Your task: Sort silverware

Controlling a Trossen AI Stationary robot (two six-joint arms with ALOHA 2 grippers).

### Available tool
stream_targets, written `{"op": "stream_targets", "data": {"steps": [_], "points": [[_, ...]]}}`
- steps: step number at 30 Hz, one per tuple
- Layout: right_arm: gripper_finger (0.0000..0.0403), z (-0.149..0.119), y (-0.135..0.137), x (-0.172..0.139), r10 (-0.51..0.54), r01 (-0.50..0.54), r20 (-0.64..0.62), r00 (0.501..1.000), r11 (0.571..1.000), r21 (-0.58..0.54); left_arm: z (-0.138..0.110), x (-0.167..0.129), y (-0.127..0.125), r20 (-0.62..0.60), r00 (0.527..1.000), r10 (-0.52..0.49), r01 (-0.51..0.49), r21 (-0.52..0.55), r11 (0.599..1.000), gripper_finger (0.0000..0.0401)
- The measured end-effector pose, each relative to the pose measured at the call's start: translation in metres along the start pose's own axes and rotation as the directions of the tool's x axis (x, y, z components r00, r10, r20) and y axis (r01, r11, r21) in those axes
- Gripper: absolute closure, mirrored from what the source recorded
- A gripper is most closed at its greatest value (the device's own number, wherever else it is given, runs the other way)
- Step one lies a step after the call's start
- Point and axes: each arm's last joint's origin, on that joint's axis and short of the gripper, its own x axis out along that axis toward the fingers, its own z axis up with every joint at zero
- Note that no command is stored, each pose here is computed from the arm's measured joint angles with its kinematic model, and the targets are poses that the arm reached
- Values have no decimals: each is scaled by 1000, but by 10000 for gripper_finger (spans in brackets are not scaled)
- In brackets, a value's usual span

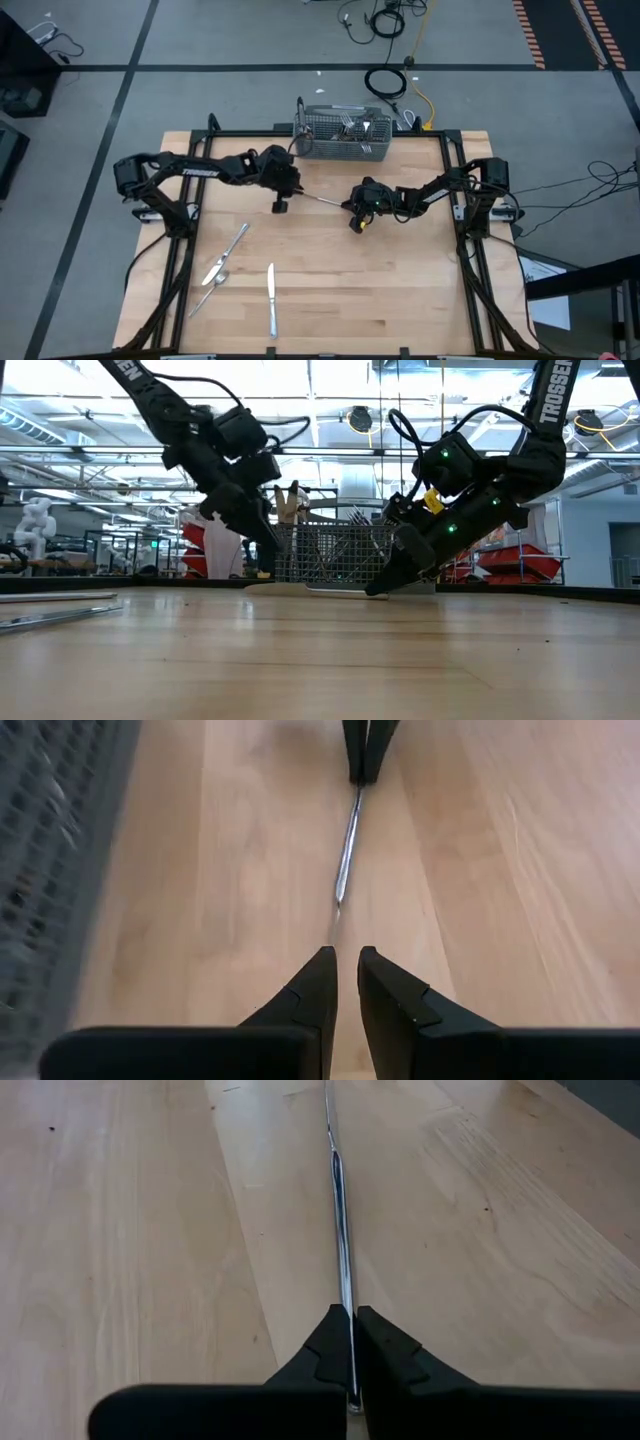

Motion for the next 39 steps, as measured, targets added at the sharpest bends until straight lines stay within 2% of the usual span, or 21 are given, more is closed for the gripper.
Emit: {"op": "stream_targets", "data": {"steps": [2, 7, 12, 13, 15, 17, 23, 27, 30, 33, 39], "points": [[403, 0, 0, 0, 2, -2, 1, 1000, 1000, 1, -5, 4, 1, -27, 999, -25, 23, -53, 998, 347], [403, 1, 0, 0, 3, -3, 5, 1000, 1000, 2, -15, 16, -1, -78, 995, -69, 64, -74, 995, 347], [403, 0, 1, 0, 21, -21, 2, 1000, 1000, 4, -3, 14, 4, -56, 995, -86, 81, -80, 993, 347], [403, 0, 1, 0, 25, -25, 1, 1000, 1000, 5, -1, 14, 5, -61, 995, -77, 72, -75, 995, 347], [403, 0, 1, 0, 29, -29, 1, 1000, 1000, 8, 6, 13, 11, -76, 997, 21, -25, -41, 999, 347], [403, 1, 1, 0, 29, -29, 6, 1000, 1000, 8, 14, 12, 14, -62, 994, 89, -95, -87, 992, 347], [403, 1, 1, 0, 30, -30, 14, 999, 1000, -2, 19, 13, 12, -27, 994, 110, -112, -99, 989, 347], [403, 1, 1, 0, 31, -31, 17, 999, 1000, -4, 18, 13, 13, -80, 975, 208, -218, -148, 965, 347], [403, 1, 1, 0, 30, -30, 18, 999, 1000, -5, 18, 13, 12, -82, 976, 203, -213, -159, 964, 347], [403, 2, 1, 0, 30, -29, 19, 999, 1000, -8, 18, 14, 11, -70, 985, 161, -169, -139, 976, 347], [403, 2, 1, 0, 29, -29, 23, 999, 1000, -8, 18, 14, 11, -63, 987, 147, -156, -177, 972, 347]]}}
